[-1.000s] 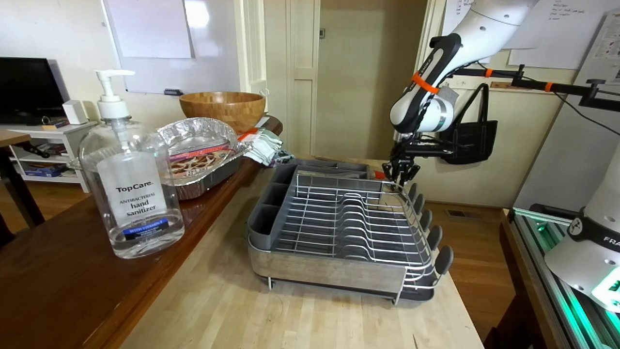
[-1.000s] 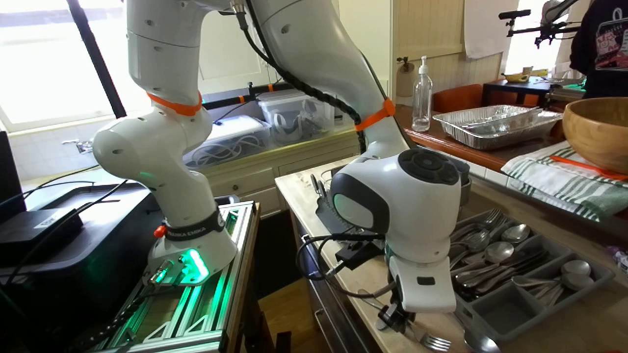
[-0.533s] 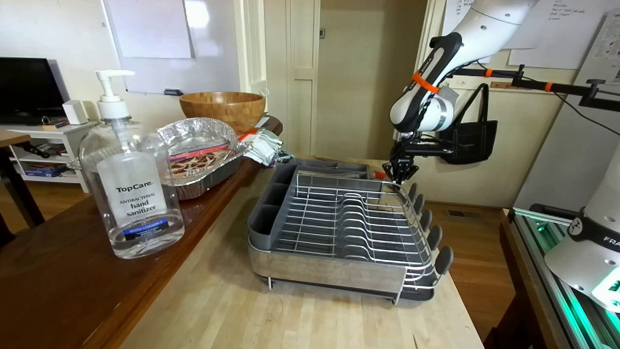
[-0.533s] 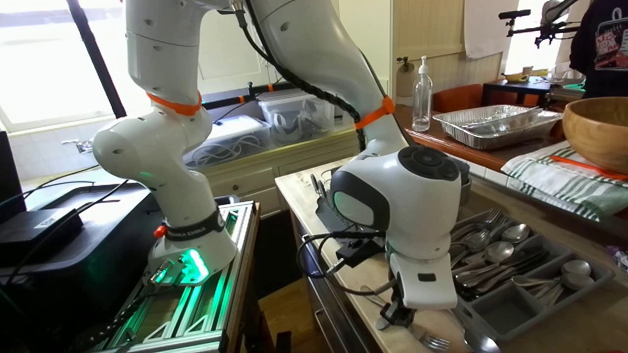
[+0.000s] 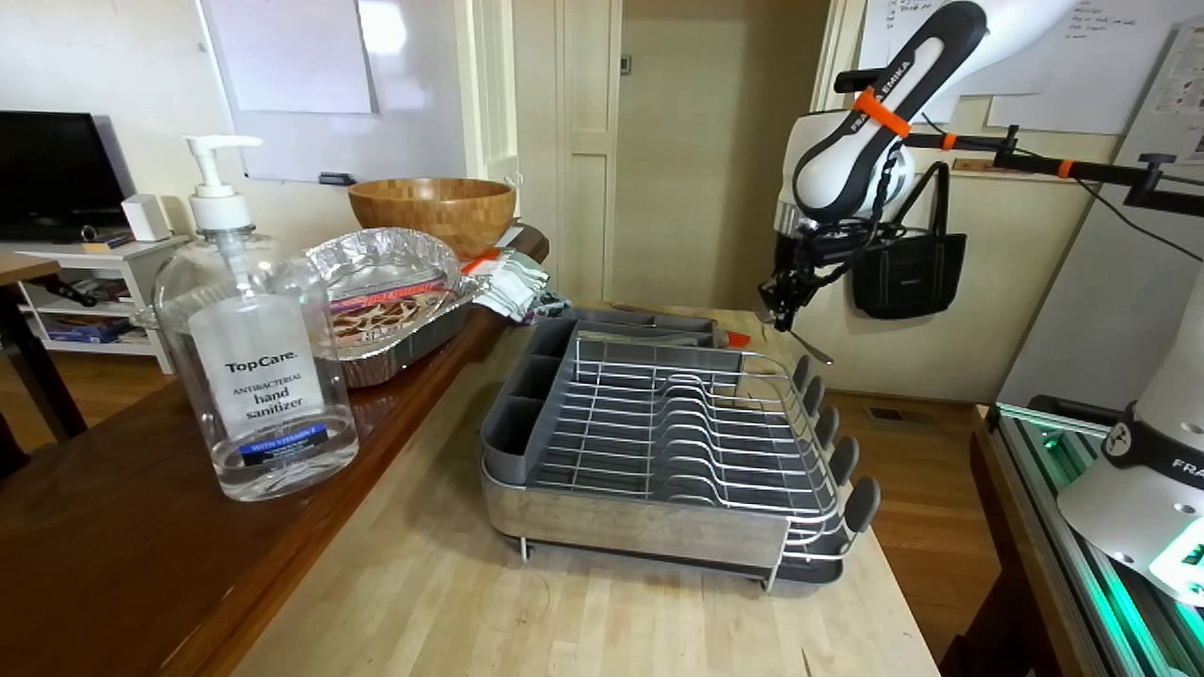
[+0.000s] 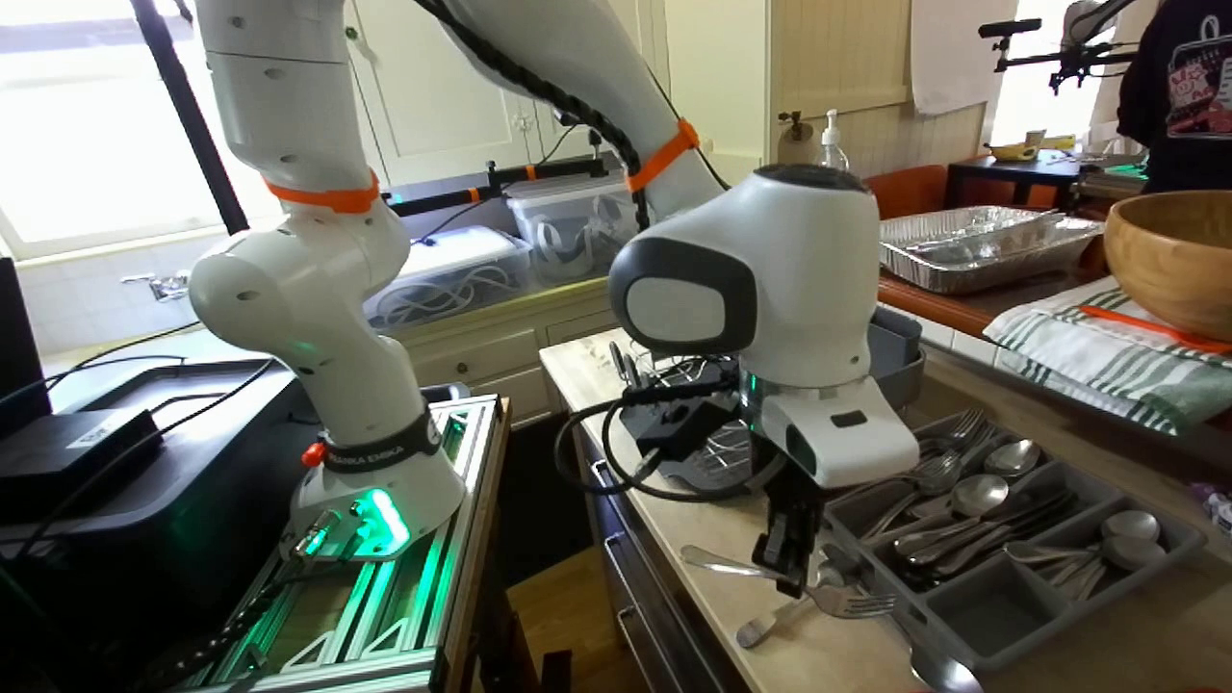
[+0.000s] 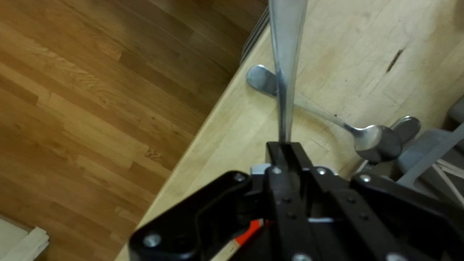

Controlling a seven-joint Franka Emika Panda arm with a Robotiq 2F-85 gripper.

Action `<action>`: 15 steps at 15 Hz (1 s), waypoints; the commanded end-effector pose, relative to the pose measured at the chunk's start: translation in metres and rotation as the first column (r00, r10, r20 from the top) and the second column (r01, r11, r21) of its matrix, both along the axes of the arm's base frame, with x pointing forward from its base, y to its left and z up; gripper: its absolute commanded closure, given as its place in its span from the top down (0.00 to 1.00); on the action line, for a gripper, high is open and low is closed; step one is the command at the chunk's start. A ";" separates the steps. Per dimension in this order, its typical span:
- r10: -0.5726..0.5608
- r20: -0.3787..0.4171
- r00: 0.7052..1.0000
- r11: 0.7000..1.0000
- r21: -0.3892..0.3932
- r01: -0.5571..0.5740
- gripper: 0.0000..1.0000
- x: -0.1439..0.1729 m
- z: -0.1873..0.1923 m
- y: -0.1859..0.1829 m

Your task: Place the fork and one spoon in the cutlery rack

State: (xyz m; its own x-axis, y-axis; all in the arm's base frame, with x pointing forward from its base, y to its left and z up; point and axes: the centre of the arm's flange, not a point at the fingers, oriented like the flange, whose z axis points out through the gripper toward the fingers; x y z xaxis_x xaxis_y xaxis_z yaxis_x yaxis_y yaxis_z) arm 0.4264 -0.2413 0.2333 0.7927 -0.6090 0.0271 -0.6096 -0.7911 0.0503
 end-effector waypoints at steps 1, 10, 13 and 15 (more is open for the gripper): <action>0.195 -0.038 0.980 0.980 -0.027 -0.196 0.02 0.006 0.038 -0.003; 0.513 -0.002 0.858 0.856 -0.074 -0.512 0.02 0.065 0.068 0.025; 0.522 0.000 0.853 0.851 -0.075 -0.520 0.09 0.071 0.069 0.029; 0.515 -0.001 0.857 0.855 -0.075 -0.514 0.09 0.069 0.068 0.025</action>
